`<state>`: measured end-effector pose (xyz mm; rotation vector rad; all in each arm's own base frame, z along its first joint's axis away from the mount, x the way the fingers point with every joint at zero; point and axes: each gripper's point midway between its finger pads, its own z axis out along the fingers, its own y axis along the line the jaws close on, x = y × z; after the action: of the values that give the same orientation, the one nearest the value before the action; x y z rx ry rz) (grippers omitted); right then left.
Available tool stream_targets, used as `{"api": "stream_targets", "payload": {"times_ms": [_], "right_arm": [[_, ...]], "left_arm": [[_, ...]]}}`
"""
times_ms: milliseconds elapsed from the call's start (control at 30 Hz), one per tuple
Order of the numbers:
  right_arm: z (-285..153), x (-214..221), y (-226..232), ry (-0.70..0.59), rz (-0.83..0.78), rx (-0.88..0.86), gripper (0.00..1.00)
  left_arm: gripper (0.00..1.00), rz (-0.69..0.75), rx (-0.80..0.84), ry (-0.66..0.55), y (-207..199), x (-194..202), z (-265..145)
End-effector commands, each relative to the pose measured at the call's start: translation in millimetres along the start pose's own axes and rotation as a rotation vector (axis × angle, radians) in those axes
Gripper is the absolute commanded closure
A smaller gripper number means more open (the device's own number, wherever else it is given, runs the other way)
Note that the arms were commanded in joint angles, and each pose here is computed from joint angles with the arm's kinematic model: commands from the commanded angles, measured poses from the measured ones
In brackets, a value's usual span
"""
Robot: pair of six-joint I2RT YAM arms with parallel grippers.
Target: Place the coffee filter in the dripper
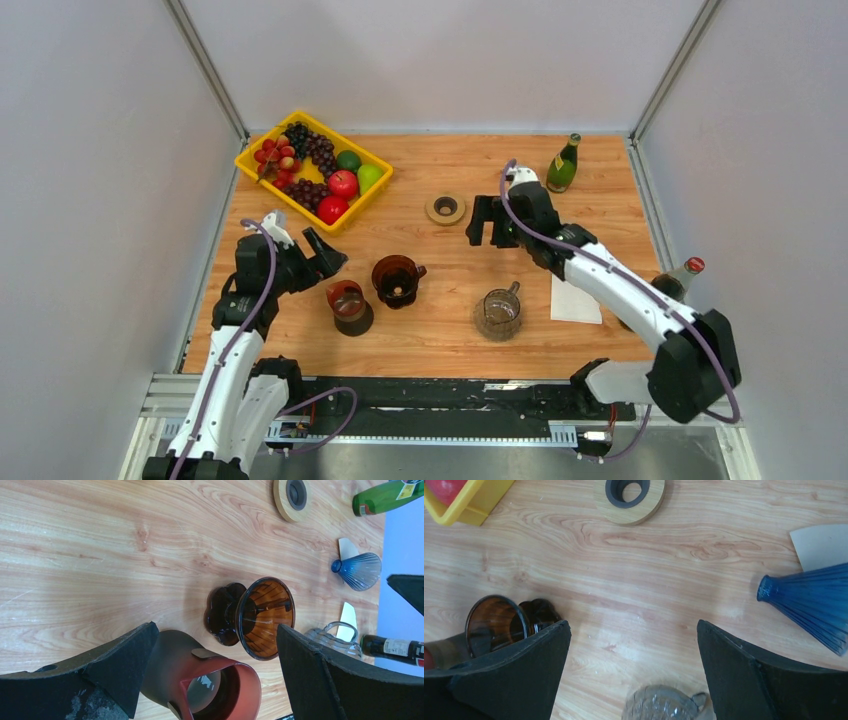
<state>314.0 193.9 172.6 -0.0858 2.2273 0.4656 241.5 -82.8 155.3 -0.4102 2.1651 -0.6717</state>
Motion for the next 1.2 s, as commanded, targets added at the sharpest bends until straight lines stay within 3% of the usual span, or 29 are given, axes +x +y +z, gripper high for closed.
{"api": "stream_targets", "payload": {"times_ms": [0, 367, 533, 833, 1167], "right_arm": [[26, -24, 7, -0.014, 0.031, 0.033, 0.00], [104, -45, -15, -0.012, 0.021, 0.244, 0.01], [145, -55, -16, -0.022, 0.023, 0.298, 0.08], [197, -41, -21, 0.023, 0.003, 0.328, 0.15], [225, -16, -33, 0.072, -0.012, 0.365, 0.23]], "left_arm": [[0.00, 0.009, 0.046, -0.030, -10, -8, 0], [0.00, 0.010, 0.054, -0.021, -12, -6, -1], [0.00, 0.006, 0.051, -0.018, -10, -4, -1], [0.00, 0.001, 0.016, -0.016, -4, -4, 0], [0.00, -0.012, -0.016, -0.018, 1, -4, -1]]}}
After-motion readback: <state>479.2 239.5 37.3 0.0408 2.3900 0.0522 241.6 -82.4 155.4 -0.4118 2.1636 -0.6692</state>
